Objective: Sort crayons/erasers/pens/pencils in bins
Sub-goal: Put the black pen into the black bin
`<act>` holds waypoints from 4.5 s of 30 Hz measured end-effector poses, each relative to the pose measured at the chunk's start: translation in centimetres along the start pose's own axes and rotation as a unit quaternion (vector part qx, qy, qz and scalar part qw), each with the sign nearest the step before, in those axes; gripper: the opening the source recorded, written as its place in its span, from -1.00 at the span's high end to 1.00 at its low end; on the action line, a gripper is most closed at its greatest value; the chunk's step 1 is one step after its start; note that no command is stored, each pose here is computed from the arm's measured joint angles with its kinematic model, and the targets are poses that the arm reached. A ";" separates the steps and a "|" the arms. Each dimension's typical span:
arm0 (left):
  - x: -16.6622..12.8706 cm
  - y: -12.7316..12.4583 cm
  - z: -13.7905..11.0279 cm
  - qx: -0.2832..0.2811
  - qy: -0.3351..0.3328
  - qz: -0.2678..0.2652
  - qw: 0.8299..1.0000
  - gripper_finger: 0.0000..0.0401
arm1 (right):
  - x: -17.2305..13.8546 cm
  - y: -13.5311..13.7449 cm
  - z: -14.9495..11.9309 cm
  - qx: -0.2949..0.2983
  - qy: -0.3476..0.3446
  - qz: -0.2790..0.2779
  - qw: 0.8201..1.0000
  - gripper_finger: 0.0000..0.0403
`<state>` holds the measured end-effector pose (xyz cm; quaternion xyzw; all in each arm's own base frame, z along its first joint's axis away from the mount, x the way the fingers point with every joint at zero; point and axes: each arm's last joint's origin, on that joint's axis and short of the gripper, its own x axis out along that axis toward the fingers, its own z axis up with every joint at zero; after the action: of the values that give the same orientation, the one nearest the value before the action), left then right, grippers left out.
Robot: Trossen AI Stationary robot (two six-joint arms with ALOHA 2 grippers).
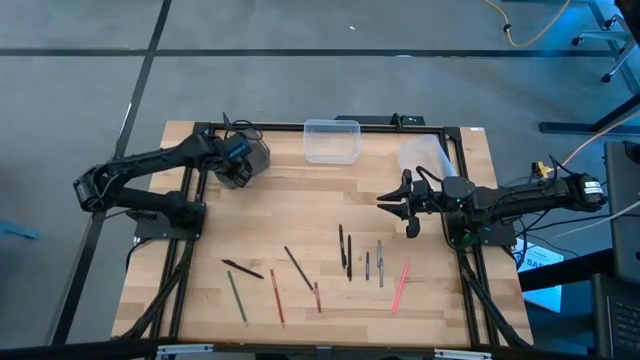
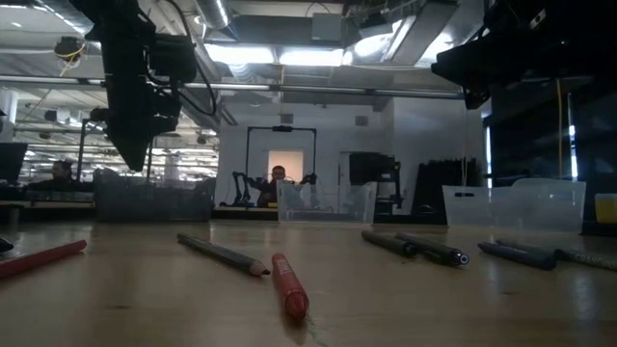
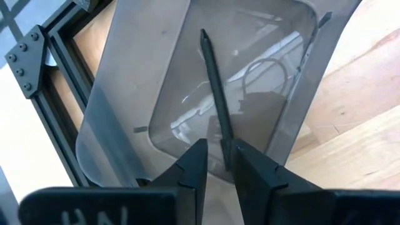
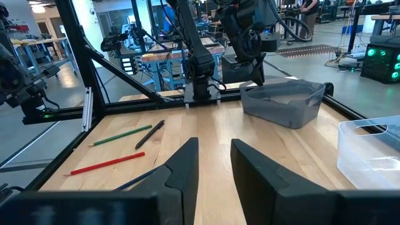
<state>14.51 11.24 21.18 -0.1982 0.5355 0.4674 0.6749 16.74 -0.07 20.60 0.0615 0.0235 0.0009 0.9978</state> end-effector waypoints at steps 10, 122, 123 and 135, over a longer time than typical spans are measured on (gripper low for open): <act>0.0 -0.1 0.3 -0.005 -0.014 -0.002 1.000 0.67 | 0.0 0.0 0.0 0.000 0.000 0.000 1.000 0.52; -1.1 -31.6 -3.9 0.218 -0.054 -0.120 0.967 0.95 | -0.2 0.3 0.5 0.020 0.016 0.034 0.999 0.52; -1.4 -31.2 -3.8 0.220 -0.054 -0.110 0.968 0.95 | -0.2 0.3 0.6 0.024 0.014 0.030 0.999 0.52; -4.7 -24.9 -0.8 0.220 -0.057 0.018 0.974 0.95 | -0.2 0.3 0.7 0.031 0.007 0.030 0.999 0.52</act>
<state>35.14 -3.46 19.37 -0.0080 0.5890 0.3604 0.7233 16.62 0.12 21.32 0.0929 0.0289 0.0304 0.9948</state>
